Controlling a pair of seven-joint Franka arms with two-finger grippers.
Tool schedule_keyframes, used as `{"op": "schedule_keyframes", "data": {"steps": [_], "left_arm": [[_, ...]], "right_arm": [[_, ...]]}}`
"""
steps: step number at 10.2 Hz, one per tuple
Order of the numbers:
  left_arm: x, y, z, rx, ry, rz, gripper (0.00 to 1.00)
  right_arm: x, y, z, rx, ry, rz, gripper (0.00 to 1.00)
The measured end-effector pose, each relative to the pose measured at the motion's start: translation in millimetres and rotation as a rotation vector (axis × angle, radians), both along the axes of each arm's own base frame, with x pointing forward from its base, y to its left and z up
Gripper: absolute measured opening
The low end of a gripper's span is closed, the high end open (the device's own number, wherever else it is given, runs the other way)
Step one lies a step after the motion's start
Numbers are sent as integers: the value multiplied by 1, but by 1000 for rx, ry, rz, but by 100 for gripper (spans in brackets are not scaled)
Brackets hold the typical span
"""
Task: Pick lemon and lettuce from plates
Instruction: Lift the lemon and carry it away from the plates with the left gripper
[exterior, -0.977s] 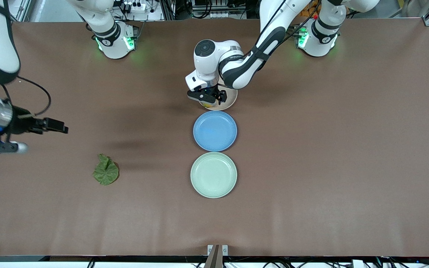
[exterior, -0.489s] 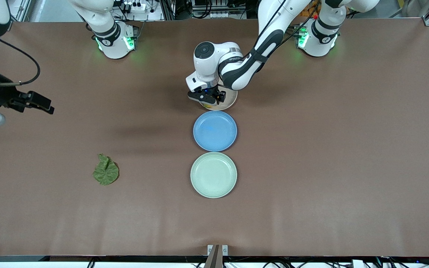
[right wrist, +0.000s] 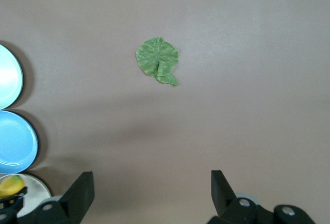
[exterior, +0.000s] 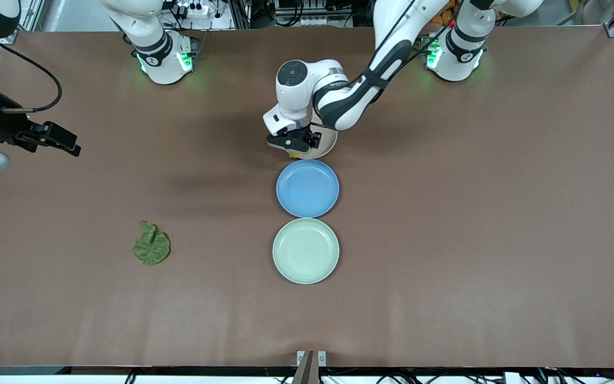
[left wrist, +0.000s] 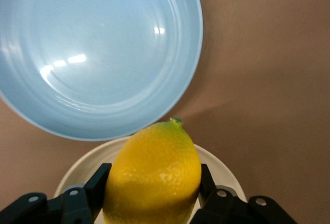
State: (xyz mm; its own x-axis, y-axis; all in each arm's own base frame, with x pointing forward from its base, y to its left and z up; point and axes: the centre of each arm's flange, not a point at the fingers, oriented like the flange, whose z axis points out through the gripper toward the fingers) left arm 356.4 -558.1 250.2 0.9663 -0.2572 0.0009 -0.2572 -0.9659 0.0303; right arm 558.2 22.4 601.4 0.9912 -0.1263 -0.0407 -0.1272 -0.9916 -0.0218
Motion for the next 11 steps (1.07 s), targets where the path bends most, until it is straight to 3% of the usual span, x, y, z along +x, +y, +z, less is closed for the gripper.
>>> {"op": "schedule_keyframes", "data": {"steps": [2,4,7,8,9,11], "left_arm": [[39,34,70,11,16,5,72],[105,104,116,4,8,-30,72],[235,267,92,-17,25,-76,72],[268,313,75,-34,35,-71,72],[296,354,55,-49,42,-57,72],[327,411,11,40,42,-53,72]], "right_arm": [[0,0,0,0,0,0,100],[-1,3,5,-3,-10,3,100],[-2,-13,13,-6,-36,-30,100],[-2,-22,14,-6,-38,-45,100],[-2,-26,15,-7,-40,-53,100],[-1,-23,19,-7,-51,-47,100]]}}
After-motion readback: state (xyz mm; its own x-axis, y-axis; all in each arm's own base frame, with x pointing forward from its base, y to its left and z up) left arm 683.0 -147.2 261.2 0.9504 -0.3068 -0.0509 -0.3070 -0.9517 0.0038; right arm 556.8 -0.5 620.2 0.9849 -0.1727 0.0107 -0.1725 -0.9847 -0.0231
